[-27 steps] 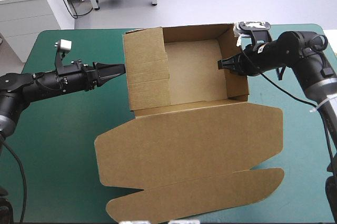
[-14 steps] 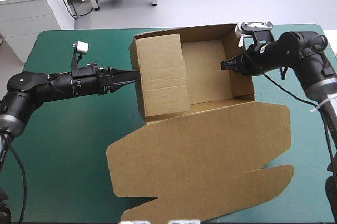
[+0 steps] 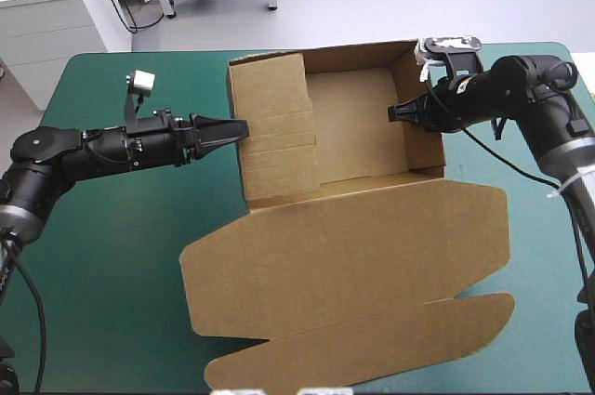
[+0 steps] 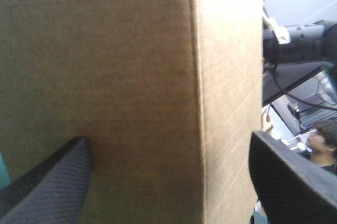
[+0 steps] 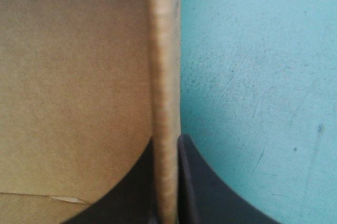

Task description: Fold the box

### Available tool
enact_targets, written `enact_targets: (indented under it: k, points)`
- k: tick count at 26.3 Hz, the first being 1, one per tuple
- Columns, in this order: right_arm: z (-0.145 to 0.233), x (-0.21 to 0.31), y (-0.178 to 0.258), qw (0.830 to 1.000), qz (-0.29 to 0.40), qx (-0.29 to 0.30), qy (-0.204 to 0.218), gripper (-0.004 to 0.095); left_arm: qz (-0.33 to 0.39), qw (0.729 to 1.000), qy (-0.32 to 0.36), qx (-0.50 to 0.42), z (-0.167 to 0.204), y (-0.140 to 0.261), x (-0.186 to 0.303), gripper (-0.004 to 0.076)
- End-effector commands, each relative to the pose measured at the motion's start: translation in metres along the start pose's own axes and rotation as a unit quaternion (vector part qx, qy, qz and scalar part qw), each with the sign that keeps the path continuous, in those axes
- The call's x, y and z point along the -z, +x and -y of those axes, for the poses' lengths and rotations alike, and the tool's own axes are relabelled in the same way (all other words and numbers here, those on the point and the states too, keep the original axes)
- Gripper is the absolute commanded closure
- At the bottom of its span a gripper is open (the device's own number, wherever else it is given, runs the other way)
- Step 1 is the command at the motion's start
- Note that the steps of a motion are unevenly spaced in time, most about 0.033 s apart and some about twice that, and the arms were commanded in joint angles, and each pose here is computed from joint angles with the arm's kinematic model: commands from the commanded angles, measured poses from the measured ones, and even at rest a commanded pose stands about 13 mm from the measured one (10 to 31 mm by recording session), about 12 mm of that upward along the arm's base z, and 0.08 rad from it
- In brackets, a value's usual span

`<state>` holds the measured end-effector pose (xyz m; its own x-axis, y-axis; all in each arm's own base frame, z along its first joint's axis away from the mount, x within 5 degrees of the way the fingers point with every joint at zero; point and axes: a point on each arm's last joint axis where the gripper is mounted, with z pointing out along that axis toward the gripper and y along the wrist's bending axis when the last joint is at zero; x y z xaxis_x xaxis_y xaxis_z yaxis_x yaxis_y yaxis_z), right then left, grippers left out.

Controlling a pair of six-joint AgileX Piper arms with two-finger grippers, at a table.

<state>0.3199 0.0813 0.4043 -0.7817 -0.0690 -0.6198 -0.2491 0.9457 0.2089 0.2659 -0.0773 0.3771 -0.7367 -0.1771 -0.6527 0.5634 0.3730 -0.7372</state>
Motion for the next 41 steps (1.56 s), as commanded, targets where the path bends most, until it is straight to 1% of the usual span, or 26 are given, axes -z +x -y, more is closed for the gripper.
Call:
enact_targets:
  k: [1,4,6,9,12,16,20,23,26,28,29,30,31,32,33,37,41]
  points:
    - [-0.009,0.025,-0.009,0.998,0.059,-0.010,-0.024,0.0906,-0.029,0.999,0.030,0.001,0.023,0.002,0.003,0.0143]
    - [-0.012,0.024,-0.009,0.998,0.062,-0.012,-0.024,0.0904,-0.025,1.000,-0.002,0.011,0.020,0.003,0.000,0.0143]
    - [-0.018,0.023,-0.008,0.998,0.062,-0.002,-0.018,0.0904,-0.025,0.999,-0.033,0.011,0.022,0.004,-0.002,0.0143]
    - [-0.032,0.020,-0.006,0.998,0.066,0.014,0.007,0.0904,-0.048,0.993,-0.110,-0.001,0.024,0.006,-0.011,0.0143]
    - [-0.045,0.018,-0.004,0.997,0.069,0.025,0.022,0.0904,-0.045,0.982,-0.185,-0.011,0.031,0.002,-0.019,0.0143]
    - [-0.060,0.017,0.000,0.997,0.071,0.025,0.020,0.0904,-0.029,0.964,-0.262,-0.027,0.037,-0.001,-0.026,0.0143]
    - [-0.071,0.017,0.001,0.997,0.078,0.029,0.004,0.0904,-0.003,0.951,-0.309,-0.018,0.032,-0.002,-0.027,0.0143]
    - [-0.075,0.017,0.001,0.996,0.080,0.029,-0.001,0.0905,0.010,0.949,-0.315,-0.011,0.031,-0.003,-0.027,0.0143]
    - [-0.075,0.017,0.001,0.996,0.080,0.029,-0.001,0.0904,0.007,0.947,-0.322,-0.013,0.030,-0.003,-0.026,0.0143]
    - [-0.075,0.017,0.002,0.997,0.077,0.029,0.000,0.0904,-0.008,0.944,-0.329,-0.012,0.026,-0.001,-0.028,0.0183]
    - [-0.075,0.017,0.002,0.997,0.077,0.029,0.000,0.0904,-0.014,0.944,-0.331,-0.009,0.024,0.000,-0.029,0.0219]
    - [-0.075,0.017,0.002,0.997,0.077,0.028,-0.001,0.0904,-0.017,0.943,-0.332,-0.007,0.021,0.000,-0.030,0.0274]
    - [-0.075,0.017,0.002,0.997,0.077,0.026,-0.001,0.0905,-0.016,0.943,-0.333,-0.005,0.018,-0.001,-0.033,0.0440]
    - [-0.075,0.017,0.002,0.997,0.076,0.026,-0.001,0.0905,-0.014,0.943,-0.333,-0.005,0.017,-0.002,-0.034,0.0566]
    - [-0.075,0.017,0.002,0.997,0.074,0.026,0.000,0.0905,-0.006,0.943,-0.333,-0.013,0.017,-0.003,-0.034,0.0724]
    - [-0.074,0.017,0.004,0.998,0.067,0.022,0.001,0.0905,-0.008,0.941,-0.337,-0.018,0.016,-0.003,-0.034,0.0732]
    - [-0.075,0.016,0.008,0.999,0.044,0.013,-0.001,0.0905,-0.038,0.932,-0.355,-0.059,0.019,0.002,-0.043,0.0733]
